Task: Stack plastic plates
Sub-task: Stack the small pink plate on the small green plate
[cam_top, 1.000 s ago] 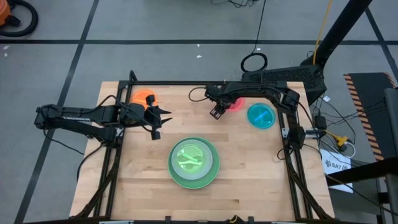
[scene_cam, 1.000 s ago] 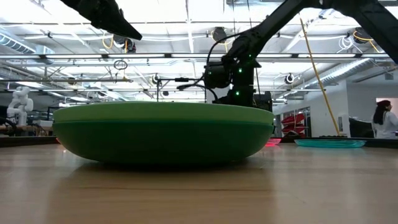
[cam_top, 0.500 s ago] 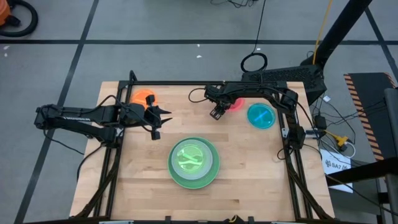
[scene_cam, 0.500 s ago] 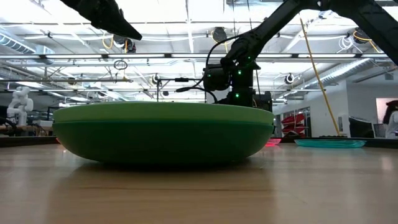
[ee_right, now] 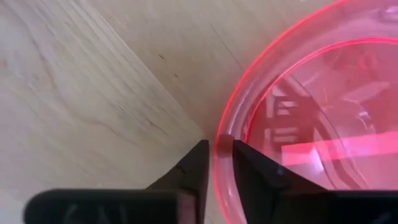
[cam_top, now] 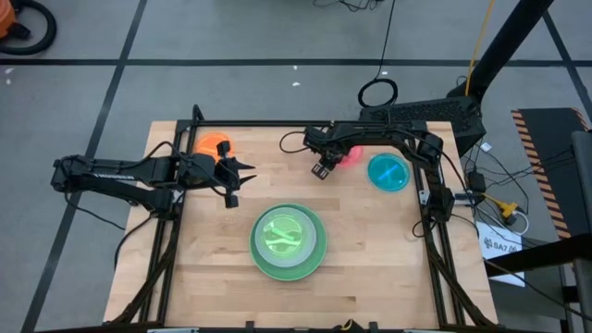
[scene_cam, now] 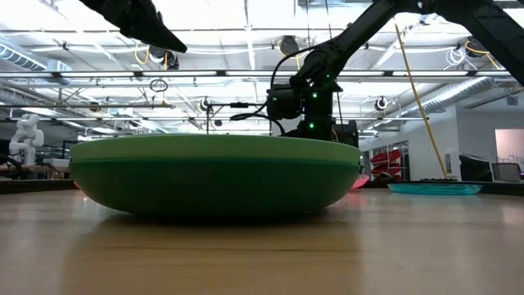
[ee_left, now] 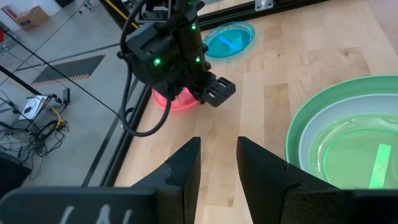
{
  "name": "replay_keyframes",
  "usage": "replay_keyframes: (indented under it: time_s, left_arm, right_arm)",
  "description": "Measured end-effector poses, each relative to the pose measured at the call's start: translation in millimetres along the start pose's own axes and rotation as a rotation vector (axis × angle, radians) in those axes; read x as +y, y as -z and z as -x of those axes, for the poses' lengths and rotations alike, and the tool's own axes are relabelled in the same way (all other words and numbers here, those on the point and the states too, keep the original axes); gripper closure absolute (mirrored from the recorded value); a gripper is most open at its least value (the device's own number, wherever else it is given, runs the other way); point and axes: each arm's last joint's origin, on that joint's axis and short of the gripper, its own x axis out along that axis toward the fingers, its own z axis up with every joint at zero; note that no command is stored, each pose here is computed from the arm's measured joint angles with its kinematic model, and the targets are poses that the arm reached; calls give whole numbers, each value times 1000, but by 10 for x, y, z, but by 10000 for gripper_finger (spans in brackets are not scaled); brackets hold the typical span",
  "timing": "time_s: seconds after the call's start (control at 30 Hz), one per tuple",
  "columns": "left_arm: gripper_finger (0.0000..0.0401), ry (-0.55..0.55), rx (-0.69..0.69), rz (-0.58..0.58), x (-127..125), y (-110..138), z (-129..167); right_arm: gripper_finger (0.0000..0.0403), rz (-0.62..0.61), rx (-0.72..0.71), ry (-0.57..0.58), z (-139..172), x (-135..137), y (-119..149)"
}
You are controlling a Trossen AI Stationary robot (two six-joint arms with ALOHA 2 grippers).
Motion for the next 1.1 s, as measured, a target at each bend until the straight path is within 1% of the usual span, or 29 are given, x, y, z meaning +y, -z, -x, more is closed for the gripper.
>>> replay_keyframes:
  time_s: [0.2, 0.43, 0.6, 0.77, 1.1]
  left_arm:
    - [290, 0, 0, 0, 0, 0, -1]
    - [290, 0, 0, -3, 0, 0, -1]
    - [290, 0, 0, -3, 0, 0, 0]
    - [290, 0, 0, -2, 1, 0, 0]
    - [290, 0, -1, -3, 0, -1, 0]
  right_arm:
    - [370, 6, 1, -1, -1, 9, 4]
    - [384, 19, 4, 1, 35, -2, 19]
    - [398, 36, 12, 27, 88, 1, 53]
    - [401, 73, -8, 50, 200, 76, 91]
    - [402, 114, -58, 33, 456, 269, 187]
